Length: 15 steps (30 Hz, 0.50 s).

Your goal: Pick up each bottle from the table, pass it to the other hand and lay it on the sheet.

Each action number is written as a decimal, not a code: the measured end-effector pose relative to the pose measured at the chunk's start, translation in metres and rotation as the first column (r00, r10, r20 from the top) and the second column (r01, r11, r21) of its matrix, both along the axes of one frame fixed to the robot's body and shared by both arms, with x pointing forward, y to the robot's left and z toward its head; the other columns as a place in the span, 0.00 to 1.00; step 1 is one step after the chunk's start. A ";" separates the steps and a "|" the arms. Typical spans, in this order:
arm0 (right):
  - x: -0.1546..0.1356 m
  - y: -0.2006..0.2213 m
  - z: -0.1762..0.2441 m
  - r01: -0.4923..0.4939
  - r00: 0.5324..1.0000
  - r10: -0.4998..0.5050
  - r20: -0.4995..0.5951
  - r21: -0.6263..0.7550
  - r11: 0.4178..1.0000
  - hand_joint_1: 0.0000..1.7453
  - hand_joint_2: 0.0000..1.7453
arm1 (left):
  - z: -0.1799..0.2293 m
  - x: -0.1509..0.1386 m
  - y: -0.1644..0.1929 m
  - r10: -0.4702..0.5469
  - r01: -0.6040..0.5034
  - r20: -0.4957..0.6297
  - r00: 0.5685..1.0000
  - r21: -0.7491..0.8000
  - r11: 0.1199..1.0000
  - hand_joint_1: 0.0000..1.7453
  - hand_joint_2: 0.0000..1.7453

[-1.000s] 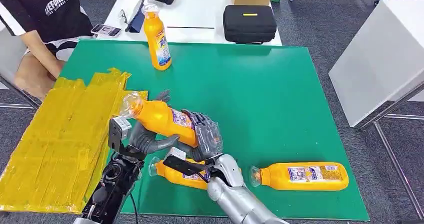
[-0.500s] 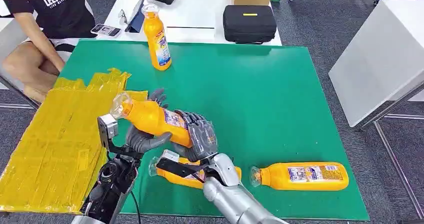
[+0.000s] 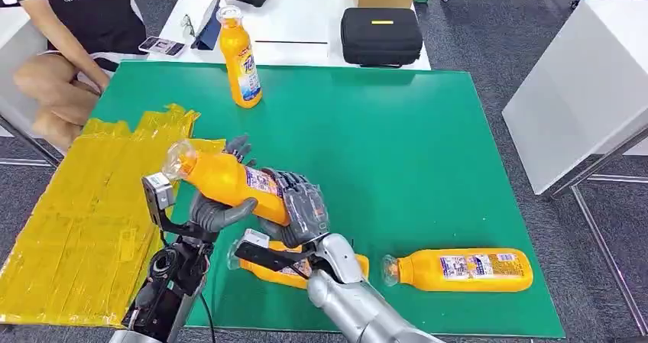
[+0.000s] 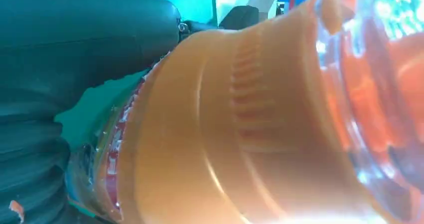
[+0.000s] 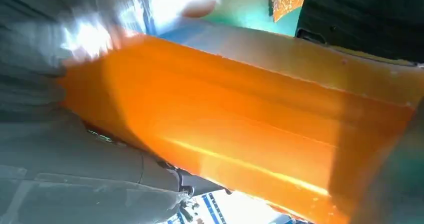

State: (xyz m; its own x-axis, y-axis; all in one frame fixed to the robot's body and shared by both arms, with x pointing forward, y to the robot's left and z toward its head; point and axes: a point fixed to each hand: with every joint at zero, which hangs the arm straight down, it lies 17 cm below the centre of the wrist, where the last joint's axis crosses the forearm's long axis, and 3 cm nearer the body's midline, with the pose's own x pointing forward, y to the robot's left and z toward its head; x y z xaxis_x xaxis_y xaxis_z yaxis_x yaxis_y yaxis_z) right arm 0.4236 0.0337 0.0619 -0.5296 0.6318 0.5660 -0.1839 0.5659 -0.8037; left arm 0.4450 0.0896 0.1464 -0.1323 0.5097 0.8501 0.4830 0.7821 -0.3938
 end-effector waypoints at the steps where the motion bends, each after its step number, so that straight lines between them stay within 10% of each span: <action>1: 0.000 0.000 0.000 -0.001 1.000 0.001 -0.001 0.000 1.000 1.00 1.00 | 0.000 0.000 0.001 0.001 -0.001 -0.002 1.000 -0.004 1.000 1.00 1.00; 15: 0.000 0.000 0.002 0.004 1.000 -0.004 0.006 0.007 1.000 1.00 1.00 | 0.002 0.002 0.003 0.014 -0.015 -0.011 1.000 -0.021 1.000 1.00 1.00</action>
